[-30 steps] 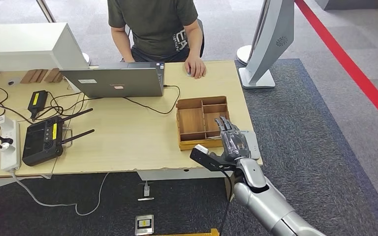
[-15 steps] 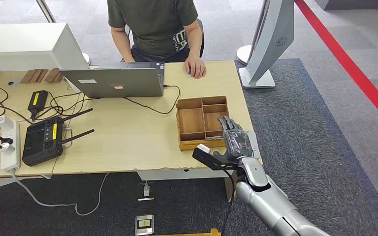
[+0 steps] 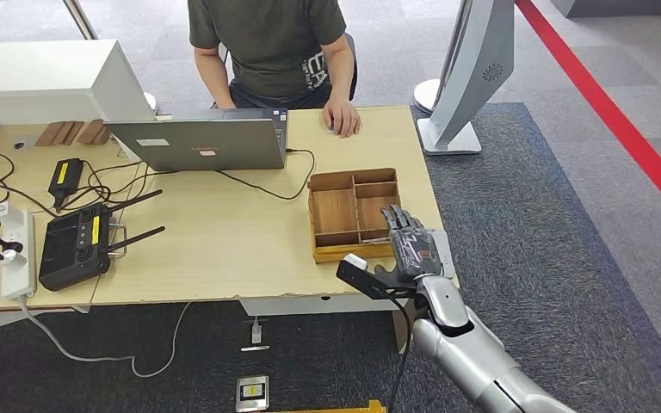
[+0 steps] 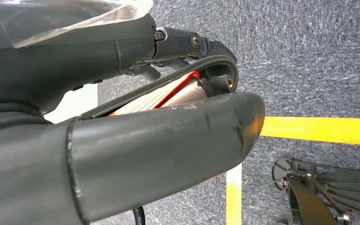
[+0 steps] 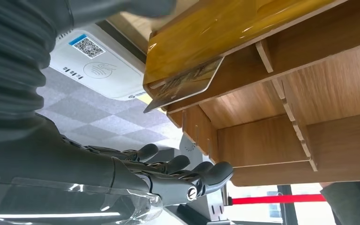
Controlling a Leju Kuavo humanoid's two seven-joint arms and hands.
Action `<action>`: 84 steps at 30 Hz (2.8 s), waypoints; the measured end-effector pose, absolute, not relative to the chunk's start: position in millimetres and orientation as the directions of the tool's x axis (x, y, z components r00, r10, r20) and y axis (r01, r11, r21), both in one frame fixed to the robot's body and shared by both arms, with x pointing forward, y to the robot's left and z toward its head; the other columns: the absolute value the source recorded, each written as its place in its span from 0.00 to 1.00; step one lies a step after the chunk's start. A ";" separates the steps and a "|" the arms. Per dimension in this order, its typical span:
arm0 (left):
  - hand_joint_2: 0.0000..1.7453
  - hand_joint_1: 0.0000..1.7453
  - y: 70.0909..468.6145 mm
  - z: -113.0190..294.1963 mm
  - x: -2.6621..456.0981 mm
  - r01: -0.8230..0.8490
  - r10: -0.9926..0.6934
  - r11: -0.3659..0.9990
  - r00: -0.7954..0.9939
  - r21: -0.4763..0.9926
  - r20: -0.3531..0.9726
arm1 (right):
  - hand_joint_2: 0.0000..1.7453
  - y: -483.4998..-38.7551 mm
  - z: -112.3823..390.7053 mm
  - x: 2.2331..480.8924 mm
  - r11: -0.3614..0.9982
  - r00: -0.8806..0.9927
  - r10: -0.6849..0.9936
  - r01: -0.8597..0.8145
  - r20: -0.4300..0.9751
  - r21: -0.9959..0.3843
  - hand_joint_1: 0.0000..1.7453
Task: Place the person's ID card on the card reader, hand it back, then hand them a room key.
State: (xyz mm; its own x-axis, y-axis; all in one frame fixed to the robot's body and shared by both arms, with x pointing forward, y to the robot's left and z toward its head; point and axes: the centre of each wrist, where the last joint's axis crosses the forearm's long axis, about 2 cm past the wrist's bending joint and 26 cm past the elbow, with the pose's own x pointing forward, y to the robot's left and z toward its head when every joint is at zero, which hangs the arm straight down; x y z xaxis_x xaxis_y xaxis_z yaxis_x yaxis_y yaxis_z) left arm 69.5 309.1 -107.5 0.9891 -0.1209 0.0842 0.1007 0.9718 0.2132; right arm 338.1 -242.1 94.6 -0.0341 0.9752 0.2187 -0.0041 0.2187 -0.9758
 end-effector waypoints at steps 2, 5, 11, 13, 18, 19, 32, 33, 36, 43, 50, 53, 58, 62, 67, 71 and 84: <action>0.00 0.00 309.1 -107.5 69.5 0.101 -0.121 0.972 0.989 0.213 0.083 | 1.00 -242.1 94.1 337.8 0.215 -0.034 0.976 -0.009 0.216 -0.976 1.00; 0.00 0.00 309.1 -107.5 69.6 0.100 -0.120 0.972 0.990 0.213 0.081 | 1.00 -241.9 93.4 337.4 0.208 -0.035 0.977 -0.022 0.209 -0.978 1.00; 0.00 0.00 309.1 -107.5 69.6 0.097 -0.116 0.972 0.990 0.214 0.079 | 1.00 -241.1 91.3 335.5 0.207 -0.036 0.977 -0.040 0.209 -0.977 1.00; 0.00 0.00 309.1 -107.5 69.6 0.097 -0.117 0.972 0.990 0.214 0.080 | 1.00 -240.9 91.3 335.5 0.210 -0.037 0.977 -0.039 0.211 -0.977 1.00; 0.00 0.00 309.1 -107.5 69.6 0.098 -0.118 0.972 0.989 0.214 0.087 | 1.00 -240.9 91.3 335.3 0.213 -0.041 0.976 -0.035 0.215 -0.976 1.00; 0.00 0.00 309.1 -107.5 69.6 0.098 -0.119 0.972 0.989 0.214 0.088 | 1.00 -241.0 91.2 335.2 0.214 -0.041 0.976 -0.033 0.215 -0.976 1.00; 0.00 0.00 309.1 -107.5 69.6 0.097 -0.119 0.972 0.989 0.215 0.089 | 1.00 -241.7 89.7 333.9 0.222 -0.049 0.974 -0.025 0.223 -0.975 1.00; 0.00 0.00 309.2 -107.5 69.6 0.097 -0.119 0.972 0.989 0.215 0.089 | 1.00 -241.5 89.6 333.9 0.222 -0.052 0.973 -0.022 0.223 -0.975 1.00; 0.00 0.00 309.1 -107.5 69.6 0.096 -0.118 0.971 0.989 0.217 0.089 | 1.00 -240.9 89.7 334.0 0.218 -0.059 0.974 -0.010 0.218 -0.976 1.00; 0.00 0.00 308.8 -107.5 69.5 0.114 -0.137 0.971 0.986 0.210 0.099 | 1.00 -239.7 118.6 342.8 0.148 -0.079 0.987 0.095 0.141 -0.984 1.00; 0.00 0.00 309.0 -107.6 69.4 0.147 -0.172 0.970 0.978 0.193 0.117 | 1.00 -243.7 171.6 346.4 0.061 -0.105 0.994 0.275 0.034 -0.959 1.00; 0.00 0.00 309.2 -107.6 69.4 0.157 -0.181 0.969 0.976 0.190 0.121 | 1.00 -244.2 187.2 344.6 0.060 -0.116 0.993 0.324 0.024 -0.944 1.00; 0.00 0.00 309.9 -107.6 69.6 0.174 -0.200 0.966 0.972 0.193 0.124 | 1.00 -240.7 208.2 342.8 0.071 -0.149 0.989 0.381 0.015 -0.922 1.00; 0.00 0.00 310.4 -107.4 70.5 0.187 -0.214 0.962 0.968 0.198 0.128 | 1.00 -234.4 222.5 348.3 0.105 -0.194 0.981 0.414 0.025 -0.904 1.00; 0.00 0.00 310.3 -107.0 72.6 0.209 -0.240 0.957 0.960 0.202 0.141 | 1.00 -214.7 239.5 368.5 0.114 -0.242 0.970 0.435 0.006 -0.893 1.00; 0.00 0.00 311.5 -106.7 74.2 0.227 -0.260 0.952 0.954 0.203 0.151 | 1.00 -195.3 254.4 393.0 0.078 -0.250 0.968 0.429 -0.036 -0.900 1.00; 0.00 0.00 314.6 -106.8 73.5 0.231 -0.260 0.951 0.958 0.205 0.125 | 1.00 -167.9 264.8 435.7 -0.012 -0.225 0.969 0.359 -0.099 -0.933 1.00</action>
State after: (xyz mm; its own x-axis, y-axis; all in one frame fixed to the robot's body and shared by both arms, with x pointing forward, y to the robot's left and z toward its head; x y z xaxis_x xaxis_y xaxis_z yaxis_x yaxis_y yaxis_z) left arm 73.5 314.6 -106.8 0.9575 -0.2600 0.1248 0.2315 0.9510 0.2049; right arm 435.7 -167.9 264.8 -0.2251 0.9693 -0.0987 0.3592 -0.0116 -0.9332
